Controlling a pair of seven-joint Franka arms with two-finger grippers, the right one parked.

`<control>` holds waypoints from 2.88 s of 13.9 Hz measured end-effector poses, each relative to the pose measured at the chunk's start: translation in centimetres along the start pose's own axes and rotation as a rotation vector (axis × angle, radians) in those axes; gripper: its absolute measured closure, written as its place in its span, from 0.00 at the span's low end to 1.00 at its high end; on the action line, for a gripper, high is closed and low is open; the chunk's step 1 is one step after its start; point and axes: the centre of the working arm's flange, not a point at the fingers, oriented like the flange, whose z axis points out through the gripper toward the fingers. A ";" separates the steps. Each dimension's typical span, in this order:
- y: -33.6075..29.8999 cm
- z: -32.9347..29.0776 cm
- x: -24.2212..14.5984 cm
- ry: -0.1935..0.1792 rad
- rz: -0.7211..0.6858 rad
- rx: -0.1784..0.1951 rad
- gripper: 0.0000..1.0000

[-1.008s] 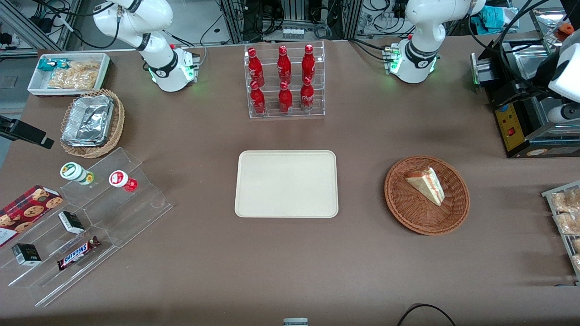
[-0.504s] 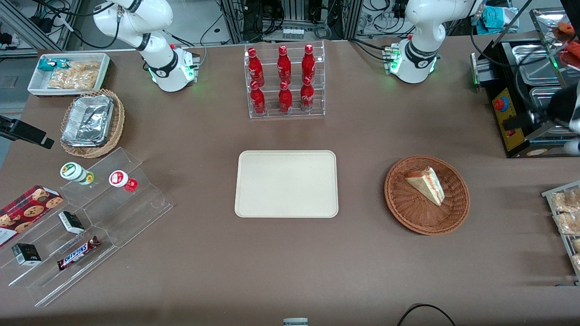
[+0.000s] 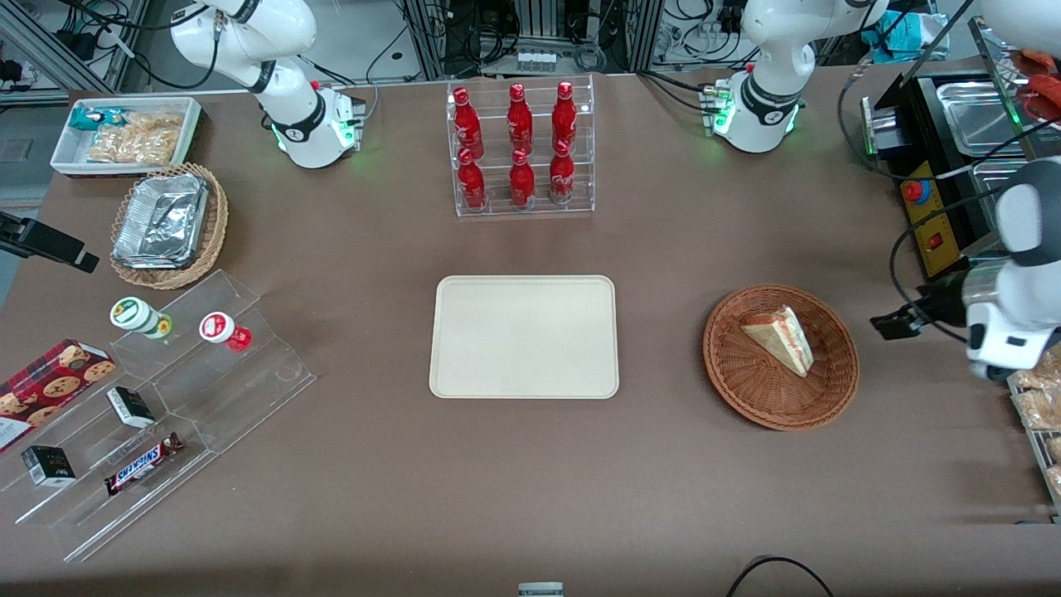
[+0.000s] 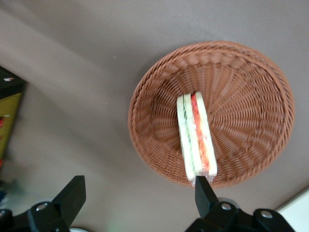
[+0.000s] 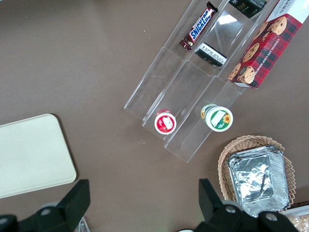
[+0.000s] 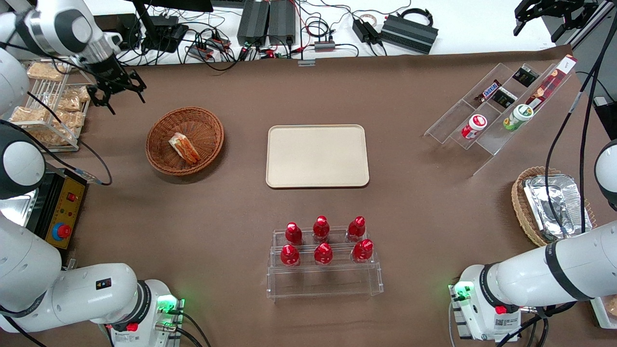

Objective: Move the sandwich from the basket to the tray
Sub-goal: 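Lower the left gripper into the basket and grasp the wrapped sandwich, then lift the sandwich and carry it over the cream tray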

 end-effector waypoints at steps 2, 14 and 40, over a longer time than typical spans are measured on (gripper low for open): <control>0.9 2.7 -0.2 0.021 -0.064 -0.026 0.00; 7.7 13.0 -2.8 0.047 -0.155 -0.076 0.00; 31.5 7.4 -28.0 0.117 0.371 -0.018 0.85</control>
